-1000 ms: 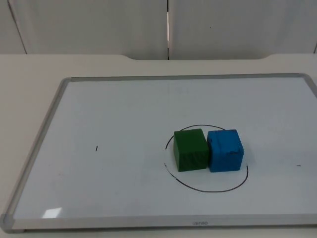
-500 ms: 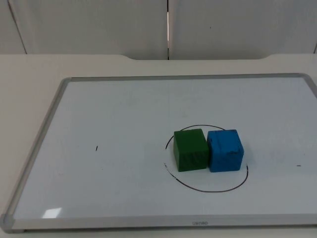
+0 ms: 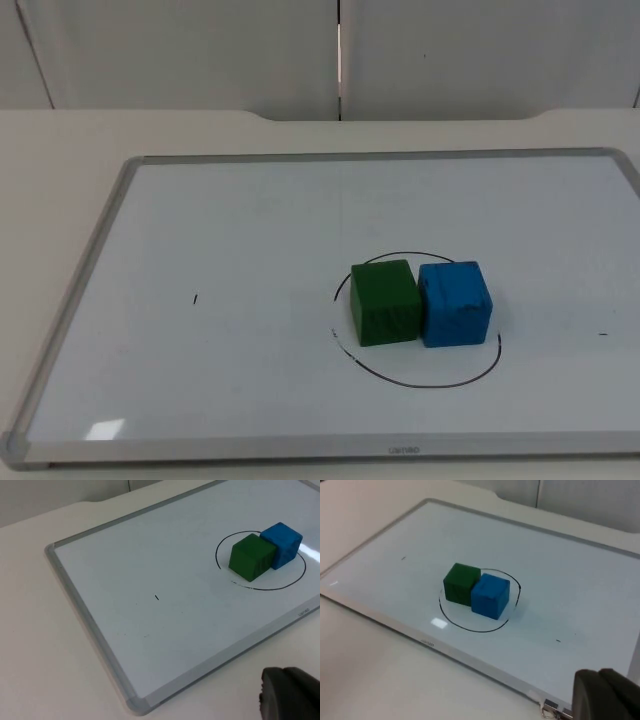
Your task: Push the two cubes into the marked area.
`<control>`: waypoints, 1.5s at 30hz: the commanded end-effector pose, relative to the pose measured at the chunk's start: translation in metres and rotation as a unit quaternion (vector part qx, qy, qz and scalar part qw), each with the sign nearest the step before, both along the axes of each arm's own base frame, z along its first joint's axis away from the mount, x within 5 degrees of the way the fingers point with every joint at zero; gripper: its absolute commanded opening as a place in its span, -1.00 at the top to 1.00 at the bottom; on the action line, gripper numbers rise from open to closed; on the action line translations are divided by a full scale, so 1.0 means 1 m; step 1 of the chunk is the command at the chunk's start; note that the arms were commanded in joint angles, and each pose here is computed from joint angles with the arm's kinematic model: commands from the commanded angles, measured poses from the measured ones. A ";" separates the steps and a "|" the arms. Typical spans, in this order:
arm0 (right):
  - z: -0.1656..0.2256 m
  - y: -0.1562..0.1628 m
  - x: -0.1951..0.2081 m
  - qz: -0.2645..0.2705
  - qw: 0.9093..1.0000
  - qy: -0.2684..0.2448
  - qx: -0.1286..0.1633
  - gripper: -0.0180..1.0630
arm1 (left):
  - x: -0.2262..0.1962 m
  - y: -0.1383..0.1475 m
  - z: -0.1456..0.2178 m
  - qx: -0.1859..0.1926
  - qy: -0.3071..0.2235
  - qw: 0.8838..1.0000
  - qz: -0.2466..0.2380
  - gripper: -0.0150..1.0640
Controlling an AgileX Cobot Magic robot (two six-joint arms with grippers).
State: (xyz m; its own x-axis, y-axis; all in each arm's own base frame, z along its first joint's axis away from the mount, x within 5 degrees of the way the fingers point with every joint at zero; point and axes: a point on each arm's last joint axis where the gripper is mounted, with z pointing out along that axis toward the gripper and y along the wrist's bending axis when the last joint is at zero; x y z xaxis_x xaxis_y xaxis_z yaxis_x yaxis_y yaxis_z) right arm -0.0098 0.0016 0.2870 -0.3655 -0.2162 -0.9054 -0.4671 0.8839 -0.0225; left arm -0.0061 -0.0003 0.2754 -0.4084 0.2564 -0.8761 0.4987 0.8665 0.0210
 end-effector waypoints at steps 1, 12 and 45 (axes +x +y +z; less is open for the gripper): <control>-0.002 -0.001 0.000 0.001 1.000 0.002 -0.010 0.97 | 0.000 0.000 -0.001 -0.004 -0.003 1.000 0.001 0.98; -0.007 -0.005 0.003 -0.040 0.999 0.023 0.003 0.97 | 0.000 0.000 -0.001 -0.004 -0.003 1.000 0.002 0.98; -0.007 -0.004 0.003 -0.031 0.999 0.021 -0.001 0.97 | 0.000 0.000 -0.001 -0.007 -0.002 1.000 0.004 -0.98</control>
